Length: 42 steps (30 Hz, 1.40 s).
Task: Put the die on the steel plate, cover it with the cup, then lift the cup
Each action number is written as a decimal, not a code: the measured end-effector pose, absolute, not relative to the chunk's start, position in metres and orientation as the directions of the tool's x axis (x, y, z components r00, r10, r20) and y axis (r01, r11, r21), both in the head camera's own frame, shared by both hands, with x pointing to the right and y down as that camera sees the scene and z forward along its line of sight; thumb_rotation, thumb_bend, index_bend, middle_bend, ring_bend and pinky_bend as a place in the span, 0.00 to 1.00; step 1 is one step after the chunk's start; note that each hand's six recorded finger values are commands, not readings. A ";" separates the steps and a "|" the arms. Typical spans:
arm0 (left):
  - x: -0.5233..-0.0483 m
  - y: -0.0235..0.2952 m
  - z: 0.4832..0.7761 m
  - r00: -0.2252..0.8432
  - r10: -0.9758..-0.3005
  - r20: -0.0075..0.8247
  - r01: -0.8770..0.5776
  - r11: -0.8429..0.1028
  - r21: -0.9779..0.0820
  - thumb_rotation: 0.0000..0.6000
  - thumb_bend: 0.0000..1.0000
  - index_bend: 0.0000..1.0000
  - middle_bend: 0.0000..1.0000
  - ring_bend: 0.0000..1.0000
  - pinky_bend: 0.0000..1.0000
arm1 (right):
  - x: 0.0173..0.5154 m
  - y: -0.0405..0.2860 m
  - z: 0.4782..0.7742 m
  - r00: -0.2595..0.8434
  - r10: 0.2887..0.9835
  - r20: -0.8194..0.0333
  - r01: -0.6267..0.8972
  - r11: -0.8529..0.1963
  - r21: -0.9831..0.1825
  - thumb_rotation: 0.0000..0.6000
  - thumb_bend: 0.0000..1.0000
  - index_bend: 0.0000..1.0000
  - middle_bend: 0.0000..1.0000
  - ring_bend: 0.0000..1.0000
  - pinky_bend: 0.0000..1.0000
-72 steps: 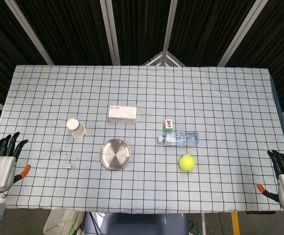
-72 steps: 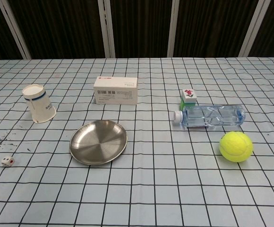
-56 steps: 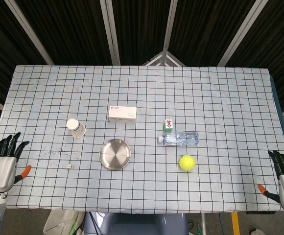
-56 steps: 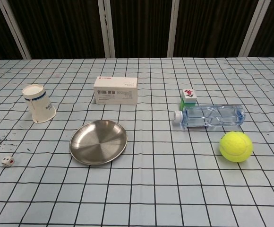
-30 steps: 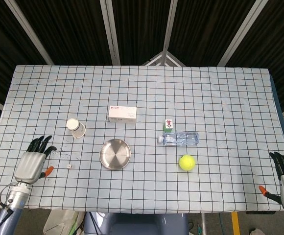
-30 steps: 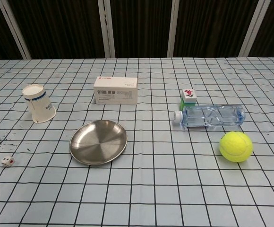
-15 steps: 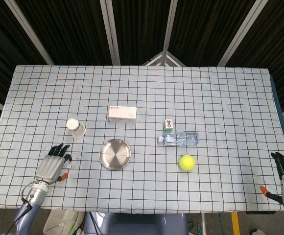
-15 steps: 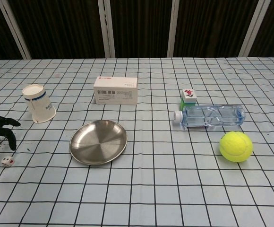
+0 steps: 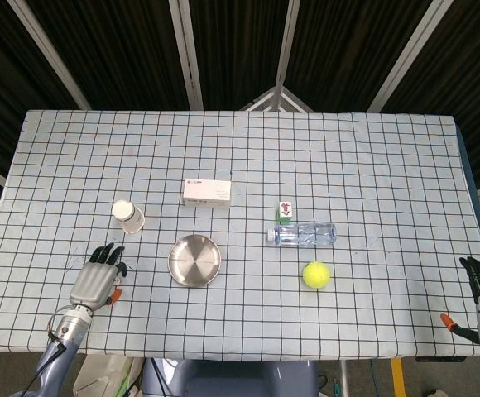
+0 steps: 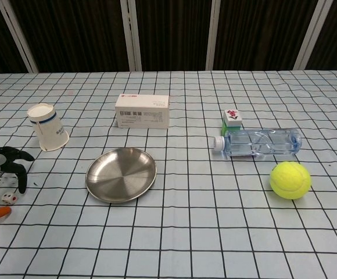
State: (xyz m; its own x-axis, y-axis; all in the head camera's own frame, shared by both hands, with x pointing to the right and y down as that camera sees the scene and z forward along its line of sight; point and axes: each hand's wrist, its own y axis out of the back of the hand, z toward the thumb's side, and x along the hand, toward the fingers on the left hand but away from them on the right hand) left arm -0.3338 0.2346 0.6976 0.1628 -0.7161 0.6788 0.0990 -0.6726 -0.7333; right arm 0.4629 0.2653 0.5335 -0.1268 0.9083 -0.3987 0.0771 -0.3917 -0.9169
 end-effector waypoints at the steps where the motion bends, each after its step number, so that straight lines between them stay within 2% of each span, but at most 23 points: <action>1: -0.334 0.234 0.698 0.161 -0.718 0.678 0.099 -0.671 -0.735 1.00 0.46 0.44 0.09 0.00 0.08 | 0.463 0.265 0.534 -0.127 0.908 -0.400 0.077 -0.393 -0.916 1.00 0.04 0.11 0.12 0.12 0.05; 42: -0.342 0.234 0.695 0.136 -0.742 0.657 0.112 -0.647 -0.754 1.00 0.49 0.48 0.10 0.00 0.08 | 0.464 0.267 0.534 -0.142 0.901 -0.411 0.081 -0.403 -0.911 1.00 0.04 0.11 0.12 0.12 0.05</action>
